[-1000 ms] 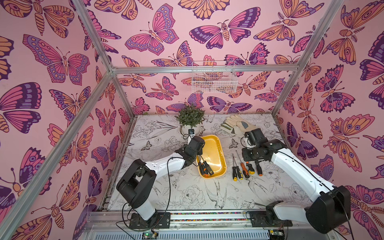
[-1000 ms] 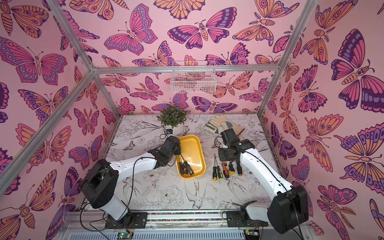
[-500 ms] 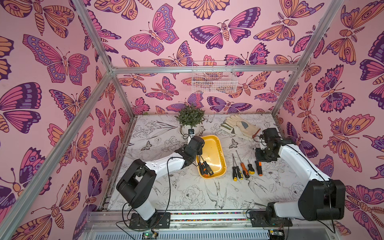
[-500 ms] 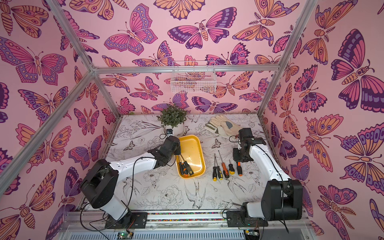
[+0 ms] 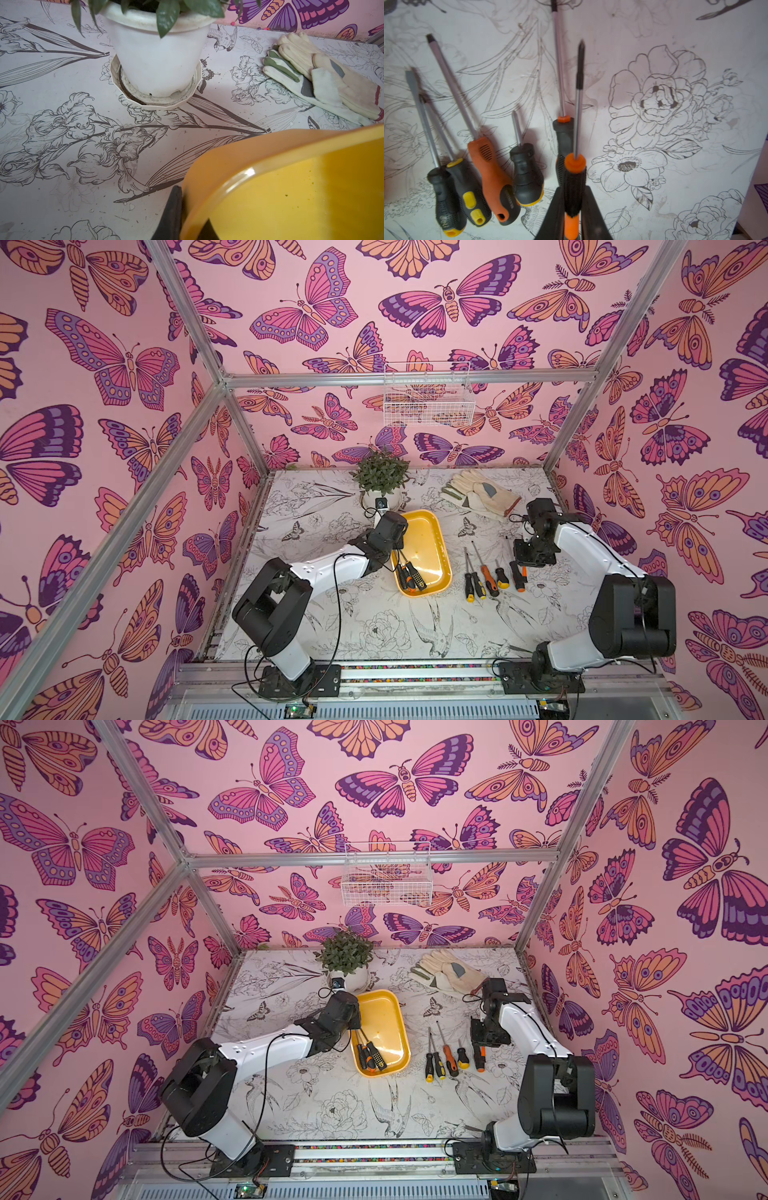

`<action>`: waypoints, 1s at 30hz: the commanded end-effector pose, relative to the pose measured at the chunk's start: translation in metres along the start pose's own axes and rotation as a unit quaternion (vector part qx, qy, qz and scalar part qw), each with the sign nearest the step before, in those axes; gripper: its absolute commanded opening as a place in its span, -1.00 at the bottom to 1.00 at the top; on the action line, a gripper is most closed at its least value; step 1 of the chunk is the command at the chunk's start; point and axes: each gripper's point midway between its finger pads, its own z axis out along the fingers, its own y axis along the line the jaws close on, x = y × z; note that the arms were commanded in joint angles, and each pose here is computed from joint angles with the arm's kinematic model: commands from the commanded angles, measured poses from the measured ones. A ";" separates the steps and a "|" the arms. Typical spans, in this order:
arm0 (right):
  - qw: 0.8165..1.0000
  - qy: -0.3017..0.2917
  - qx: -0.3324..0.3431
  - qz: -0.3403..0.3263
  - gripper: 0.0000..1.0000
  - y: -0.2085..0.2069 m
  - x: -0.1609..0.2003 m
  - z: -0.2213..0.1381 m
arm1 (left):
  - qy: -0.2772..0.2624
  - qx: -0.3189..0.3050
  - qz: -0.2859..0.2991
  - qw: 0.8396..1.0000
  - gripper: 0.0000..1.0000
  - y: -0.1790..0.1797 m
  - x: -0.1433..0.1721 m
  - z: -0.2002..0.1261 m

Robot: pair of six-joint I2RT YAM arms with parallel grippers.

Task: Take out the screwdriver from the storage box
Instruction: Place the screwdriver at the center of the board.

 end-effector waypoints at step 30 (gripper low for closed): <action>0.997 0.069 0.001 0.017 -1.00 -0.026 -0.006 0.048 | -0.014 0.013 -0.006 1.000 -1.00 0.002 -0.008 -0.011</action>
